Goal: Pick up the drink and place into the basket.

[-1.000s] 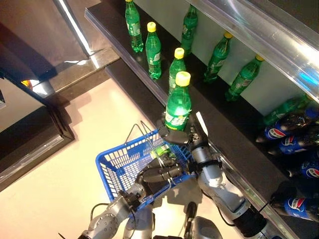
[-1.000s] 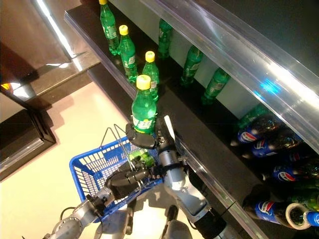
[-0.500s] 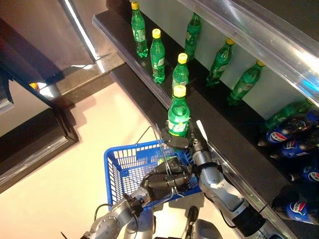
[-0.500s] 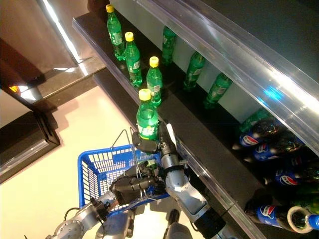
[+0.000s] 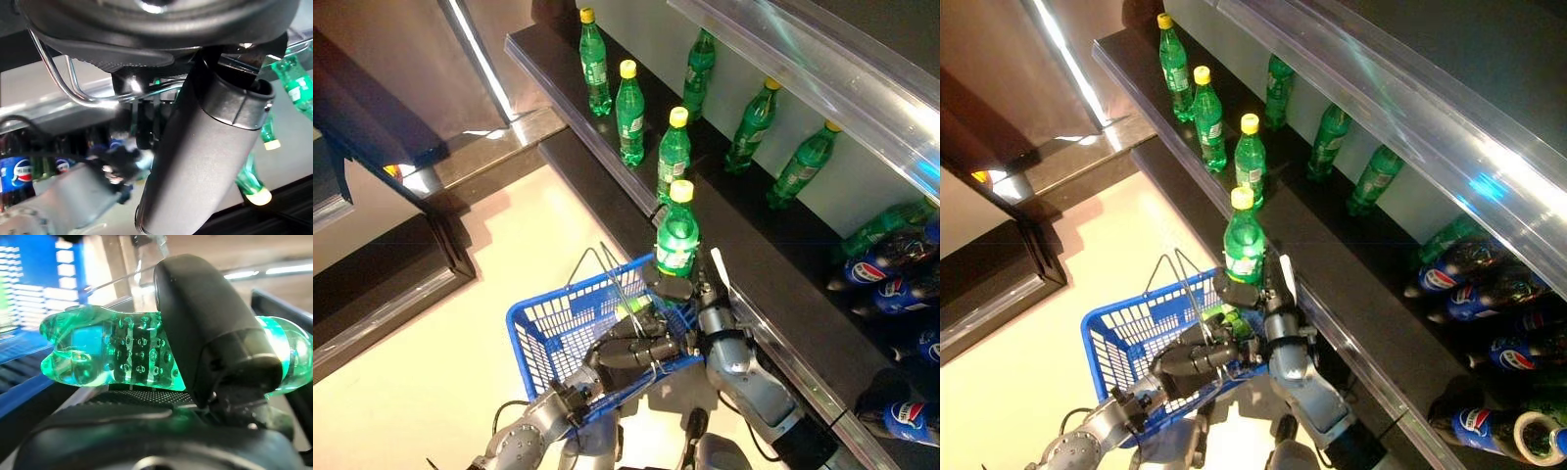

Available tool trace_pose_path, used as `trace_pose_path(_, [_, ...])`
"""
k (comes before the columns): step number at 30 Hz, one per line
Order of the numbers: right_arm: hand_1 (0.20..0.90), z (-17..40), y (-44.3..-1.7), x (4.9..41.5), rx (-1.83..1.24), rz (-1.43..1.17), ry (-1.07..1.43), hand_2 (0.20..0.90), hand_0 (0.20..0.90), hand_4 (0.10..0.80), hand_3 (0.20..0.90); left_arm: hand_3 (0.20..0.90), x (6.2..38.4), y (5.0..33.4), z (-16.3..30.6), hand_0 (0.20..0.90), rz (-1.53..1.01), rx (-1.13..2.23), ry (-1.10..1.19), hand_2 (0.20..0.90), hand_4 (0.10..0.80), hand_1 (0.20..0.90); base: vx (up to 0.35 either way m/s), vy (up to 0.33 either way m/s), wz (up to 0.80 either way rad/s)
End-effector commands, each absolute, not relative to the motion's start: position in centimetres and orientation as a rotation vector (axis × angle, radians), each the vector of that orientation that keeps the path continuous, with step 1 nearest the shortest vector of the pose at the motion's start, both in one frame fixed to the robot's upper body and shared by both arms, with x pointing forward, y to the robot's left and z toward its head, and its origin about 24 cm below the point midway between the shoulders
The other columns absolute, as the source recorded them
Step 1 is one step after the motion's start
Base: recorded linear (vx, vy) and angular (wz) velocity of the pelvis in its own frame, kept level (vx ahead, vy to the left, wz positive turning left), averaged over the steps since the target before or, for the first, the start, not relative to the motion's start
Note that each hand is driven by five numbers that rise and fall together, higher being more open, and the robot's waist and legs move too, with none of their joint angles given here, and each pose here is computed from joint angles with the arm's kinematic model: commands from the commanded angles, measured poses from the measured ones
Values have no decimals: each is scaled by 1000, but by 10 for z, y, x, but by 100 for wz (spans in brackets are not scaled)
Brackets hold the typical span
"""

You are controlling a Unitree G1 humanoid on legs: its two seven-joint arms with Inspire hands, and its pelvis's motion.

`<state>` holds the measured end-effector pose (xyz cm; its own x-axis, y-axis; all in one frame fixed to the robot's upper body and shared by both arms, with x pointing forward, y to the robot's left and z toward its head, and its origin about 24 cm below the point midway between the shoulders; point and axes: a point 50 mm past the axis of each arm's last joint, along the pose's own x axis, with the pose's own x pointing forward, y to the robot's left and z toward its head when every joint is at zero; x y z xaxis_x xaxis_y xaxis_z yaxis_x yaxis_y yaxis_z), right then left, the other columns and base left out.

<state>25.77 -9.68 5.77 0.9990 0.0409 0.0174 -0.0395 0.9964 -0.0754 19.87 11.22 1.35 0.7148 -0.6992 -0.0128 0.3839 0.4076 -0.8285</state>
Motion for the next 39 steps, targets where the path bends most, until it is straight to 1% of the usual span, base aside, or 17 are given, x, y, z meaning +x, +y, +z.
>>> trace_pose_path(1, [300, 71, -86, 257, 64, 8, -128, 300, 300, 100, 200, 200, 177, 70, 138, 300, -1272, -1162, -312, 300, 100, 300, 0, 0, 0])
trace_pose_path(12, [300, 44, -77, 255, 35, 114, 4, 300, 300, 100, 200, 200, 171, 63, 133, 300, -1331, -1250, -242, 300, 100, 300, 0, 0, 0])
trace_pose_path(21, [300, 37, -66, 272, -4, 146, 52, 300, 300, 100, 200, 200, 152, 31, 124, 300, -1510, -1323, -67, 300, 100, 300, 28, 0, 8])
trace_pose_path(24, [300, 32, -61, 272, -3, 192, 91, 300, 300, 100, 200, 200, 149, 27, 121, 300, -1521, -1338, -46, 300, 100, 300, 96, 6, 16])
trace_pose_path(28, [300, 16, -55, 266, 25, 264, 202, 300, 300, 100, 200, 200, 147, 24, 118, 300, -1518, -1365, -19, 300, 100, 300, 100, 9, 13])
trace_pose_path(31, [300, -1, -50, 255, 114, 324, 328, 300, 300, 100, 200, 200, 144, 22, 116, 300, -1527, -1369, -1, 300, 100, 300, 76, 5, 4])
trace_pose_path(35, [300, -25, -38, 234, 404, 436, 526, 300, 300, 100, 200, 200, 139, 19, 111, 300, -1539, -1368, 38, 300, 100, 300, 67, -15, 2])
trace_pose_path(39, [300, -33, -27, 217, 579, 573, 618, 300, 300, 100, 200, 200, 136, 20, 107, 300, -1542, -1374, 64, 300, 100, 300, 49, -24, 5])
